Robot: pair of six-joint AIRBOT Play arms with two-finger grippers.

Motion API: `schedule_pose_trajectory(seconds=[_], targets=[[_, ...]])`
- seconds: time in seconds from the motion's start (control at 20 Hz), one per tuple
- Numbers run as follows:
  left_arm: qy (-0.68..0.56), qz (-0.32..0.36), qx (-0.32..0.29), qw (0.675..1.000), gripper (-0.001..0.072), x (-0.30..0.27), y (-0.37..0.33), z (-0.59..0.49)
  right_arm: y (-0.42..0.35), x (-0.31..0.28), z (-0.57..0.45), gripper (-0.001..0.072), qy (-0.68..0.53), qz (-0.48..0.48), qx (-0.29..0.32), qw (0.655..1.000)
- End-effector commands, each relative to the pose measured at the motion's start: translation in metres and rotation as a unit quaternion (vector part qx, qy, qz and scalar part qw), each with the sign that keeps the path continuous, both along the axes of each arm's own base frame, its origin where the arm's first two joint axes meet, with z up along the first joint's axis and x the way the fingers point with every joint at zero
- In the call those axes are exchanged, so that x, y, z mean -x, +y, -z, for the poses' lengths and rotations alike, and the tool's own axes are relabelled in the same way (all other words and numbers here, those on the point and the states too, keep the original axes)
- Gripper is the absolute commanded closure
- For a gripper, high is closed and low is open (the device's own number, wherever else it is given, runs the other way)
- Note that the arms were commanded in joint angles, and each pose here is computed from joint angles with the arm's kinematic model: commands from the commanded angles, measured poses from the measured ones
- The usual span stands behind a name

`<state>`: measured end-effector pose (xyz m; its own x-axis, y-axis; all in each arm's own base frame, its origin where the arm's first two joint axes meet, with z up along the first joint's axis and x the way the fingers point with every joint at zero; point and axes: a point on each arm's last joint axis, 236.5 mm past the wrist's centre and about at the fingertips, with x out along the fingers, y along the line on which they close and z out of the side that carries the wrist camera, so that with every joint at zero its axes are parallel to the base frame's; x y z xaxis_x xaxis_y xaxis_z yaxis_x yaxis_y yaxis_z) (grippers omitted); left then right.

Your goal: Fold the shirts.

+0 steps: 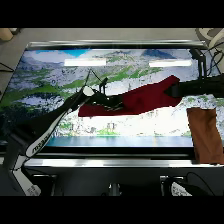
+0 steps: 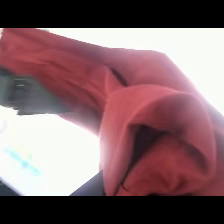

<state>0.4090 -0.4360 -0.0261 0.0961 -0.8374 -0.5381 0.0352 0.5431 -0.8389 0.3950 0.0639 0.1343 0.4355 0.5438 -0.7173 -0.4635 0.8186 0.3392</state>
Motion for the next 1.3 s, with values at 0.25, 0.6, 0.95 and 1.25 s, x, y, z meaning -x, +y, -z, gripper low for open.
schedule_pose_trajectory(seconds=[0.25, 0.6, 0.95, 1.25], targets=[[0.03, -0.047, 0.103, 0.993, 0.0679, 0.018, -0.073, -0.012, 0.005, 0.047, -0.02, 0.0692, 0.026, -0.02, 0.016, 0.999], [0.052, -0.033, 0.106, 0.992, 0.068, 0.047, -0.102, 0.005, 0.009, 0.055, -0.031, 0.0692, 0.029, -0.011, 0.006, 1.0], [-0.183, -0.082, 0.016, 0.979, 0.0682, -0.073, 0.072, -0.129, 0.107, -0.003, 0.007, 0.0692, 0.016, -0.051, -0.044, 0.998], [-0.336, -0.201, -0.046, 0.919, 0.0681, -0.073, 0.271, -0.301, 0.259, -0.041, 0.093, 0.0509, 0.086, -0.049, -0.197, 0.976]])
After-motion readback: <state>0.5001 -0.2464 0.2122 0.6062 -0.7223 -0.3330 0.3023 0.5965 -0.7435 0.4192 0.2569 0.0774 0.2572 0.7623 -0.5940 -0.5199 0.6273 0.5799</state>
